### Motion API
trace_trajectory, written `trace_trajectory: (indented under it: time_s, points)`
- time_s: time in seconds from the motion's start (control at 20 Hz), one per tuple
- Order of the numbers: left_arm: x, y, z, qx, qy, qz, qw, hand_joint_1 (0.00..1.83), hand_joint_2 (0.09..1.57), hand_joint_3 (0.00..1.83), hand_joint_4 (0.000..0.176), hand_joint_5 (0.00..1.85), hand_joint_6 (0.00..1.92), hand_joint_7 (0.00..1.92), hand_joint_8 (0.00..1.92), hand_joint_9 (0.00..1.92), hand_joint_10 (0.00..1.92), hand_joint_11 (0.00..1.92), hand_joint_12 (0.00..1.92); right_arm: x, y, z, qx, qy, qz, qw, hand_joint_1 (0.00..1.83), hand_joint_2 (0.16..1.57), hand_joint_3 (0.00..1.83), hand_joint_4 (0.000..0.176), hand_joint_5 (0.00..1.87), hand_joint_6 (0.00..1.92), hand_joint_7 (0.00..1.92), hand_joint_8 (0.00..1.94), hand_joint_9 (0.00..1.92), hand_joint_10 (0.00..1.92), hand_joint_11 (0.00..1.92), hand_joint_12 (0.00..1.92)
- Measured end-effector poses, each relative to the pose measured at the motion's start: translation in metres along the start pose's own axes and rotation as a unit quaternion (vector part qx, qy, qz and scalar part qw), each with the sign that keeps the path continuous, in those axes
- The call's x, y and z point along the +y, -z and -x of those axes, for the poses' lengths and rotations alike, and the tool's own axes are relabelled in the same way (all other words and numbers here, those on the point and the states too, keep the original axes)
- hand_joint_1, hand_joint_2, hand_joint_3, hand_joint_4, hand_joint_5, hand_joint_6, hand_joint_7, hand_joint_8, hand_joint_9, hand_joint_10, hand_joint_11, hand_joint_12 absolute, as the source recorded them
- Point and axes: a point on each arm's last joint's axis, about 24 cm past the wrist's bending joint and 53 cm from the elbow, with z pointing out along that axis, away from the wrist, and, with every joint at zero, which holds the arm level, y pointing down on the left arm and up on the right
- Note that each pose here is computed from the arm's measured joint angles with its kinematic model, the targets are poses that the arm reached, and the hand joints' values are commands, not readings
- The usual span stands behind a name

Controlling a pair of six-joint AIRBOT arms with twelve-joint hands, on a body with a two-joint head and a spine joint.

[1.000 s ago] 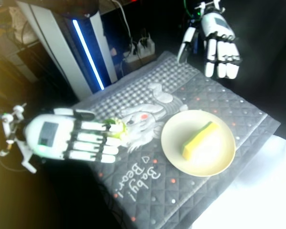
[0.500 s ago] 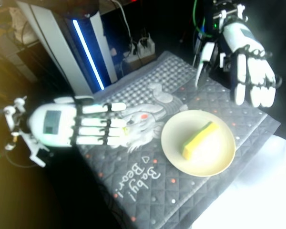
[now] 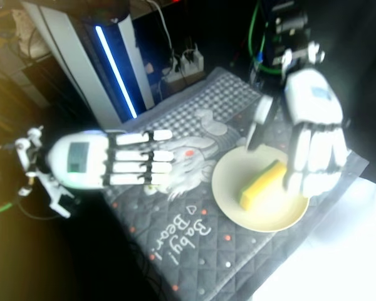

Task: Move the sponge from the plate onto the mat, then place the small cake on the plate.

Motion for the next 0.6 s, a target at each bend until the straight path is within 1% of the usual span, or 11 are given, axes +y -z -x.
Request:
trace_trajectory:
  time_s: [0.05,0.1,0.15,0.2,0.25,0.3,0.4,0.45,0.5,0.55,0.6]
  points:
    - [0.002,-0.003,-0.005,0.004,-0.001,0.003,1.0,0.95,0.96,0.01,0.021,0.68,0.01,0.82,0.0,0.78,0.02,0.3,1.07,0.0,-0.001,-0.001,0.0,-0.002,0.001,1.0,0.84,0.82,0.0,0.176,0.07,0.0,0.0,0.0,0.0,0.0,0.0,0.2]
    - [0.005,-0.006,-0.008,0.006,-0.002,0.008,0.9999,0.97,1.03,0.01,0.0,0.74,0.01,0.85,0.0,0.8,0.02,0.29,1.14,0.0,-0.003,-0.001,0.0,-0.002,0.004,1.0,0.8,0.82,0.0,0.176,0.06,0.0,0.0,0.0,0.0,0.0,0.0,0.37]
    - [0.013,-0.008,-0.009,0.009,-0.004,0.02,0.9997,0.98,1.07,0.0,0.0,0.81,0.01,0.9,0.01,0.86,0.03,0.33,1.17,0.0,-0.003,-0.001,0.0,-0.002,0.005,1.0,0.8,0.82,0.0,0.176,0.06,0.0,0.0,0.0,0.0,0.0,0.0,0.41]
    - [0.022,-0.009,-0.01,0.011,-0.003,0.032,0.9994,1.18,1.09,0.0,0.004,0.99,0.64,1.02,0.76,1.01,0.05,0.51,1.13,0.001,-0.003,-0.001,0.001,-0.003,0.006,1.0,0.79,0.82,0.0,0.176,0.07,0.0,0.0,0.0,0.0,0.0,0.0,0.53]
    - [0.03,-0.009,-0.011,0.011,0.001,0.041,0.9991,1.22,1.1,0.0,0.014,0.98,0.88,1.04,0.9,1.11,0.07,0.61,1.1,0.001,-0.003,-0.002,0.001,-0.006,0.006,1.0,0.8,0.82,0.0,0.176,0.07,0.0,0.0,0.0,0.0,0.0,0.0,0.63]
    - [0.034,-0.008,-0.014,0.014,0.006,0.045,0.9989,1.34,1.09,0.0,0.0,0.99,0.84,1.06,0.84,1.0,0.96,0.65,1.16,0.001,-0.004,-0.003,0.002,-0.009,0.007,0.9999,0.8,0.83,0.0,0.176,0.07,0.0,0.0,0.0,0.0,0.0,0.0,0.68]
    - [0.026,-0.005,-0.017,0.016,0.015,0.033,0.9992,1.23,1.11,0.0,0.0,0.94,0.95,1.05,0.97,1.04,0.6,0.72,1.16,0.001,-0.004,-0.005,0.003,-0.012,0.007,0.9999,0.75,0.86,0.0,0.176,0.09,0.0,0.0,0.0,0.01,0.0,0.0,0.69]
    - [0.018,-0.002,-0.016,0.013,0.017,0.021,0.9996,1.22,1.12,0.0,0.01,0.95,0.97,1.01,1.0,1.02,0.49,0.68,1.11,0.001,-0.005,-0.006,0.005,-0.013,0.008,0.9999,0.74,0.86,0.0,0.176,0.08,0.0,0.0,0.0,0.0,0.0,0.0,0.58]
    - [0.01,0.002,-0.01,0.004,0.021,0.006,0.9997,1.22,1.12,0.0,0.0,0.95,0.95,1.02,1.01,1.05,0.45,0.69,1.13,0.002,-0.005,-0.006,0.006,-0.013,0.009,0.9999,0.73,0.86,0.0,0.176,0.08,0.0,0.0,0.0,0.0,0.0,0.0,0.52]
    - [0.002,0.006,-0.002,-0.005,0.024,-0.007,0.9997,1.22,1.12,0.0,0.0,0.95,0.93,1.0,1.06,1.07,0.46,0.73,1.19,0.001,-0.005,-0.006,0.006,-0.013,0.008,0.9999,0.72,0.86,0.0,0.176,0.09,0.0,0.0,0.0,0.0,0.0,0.0,0.55]
    - [-0.008,0.012,0.016,-0.026,0.024,-0.027,0.999,1.21,1.13,0.0,0.02,0.96,0.97,0.94,1.09,1.02,0.44,0.69,1.2,0.001,-0.004,-0.006,0.006,-0.015,0.007,0.9999,0.73,0.87,0.0,0.176,0.09,0.0,0.0,0.0,0.0,0.0,0.0,0.53]
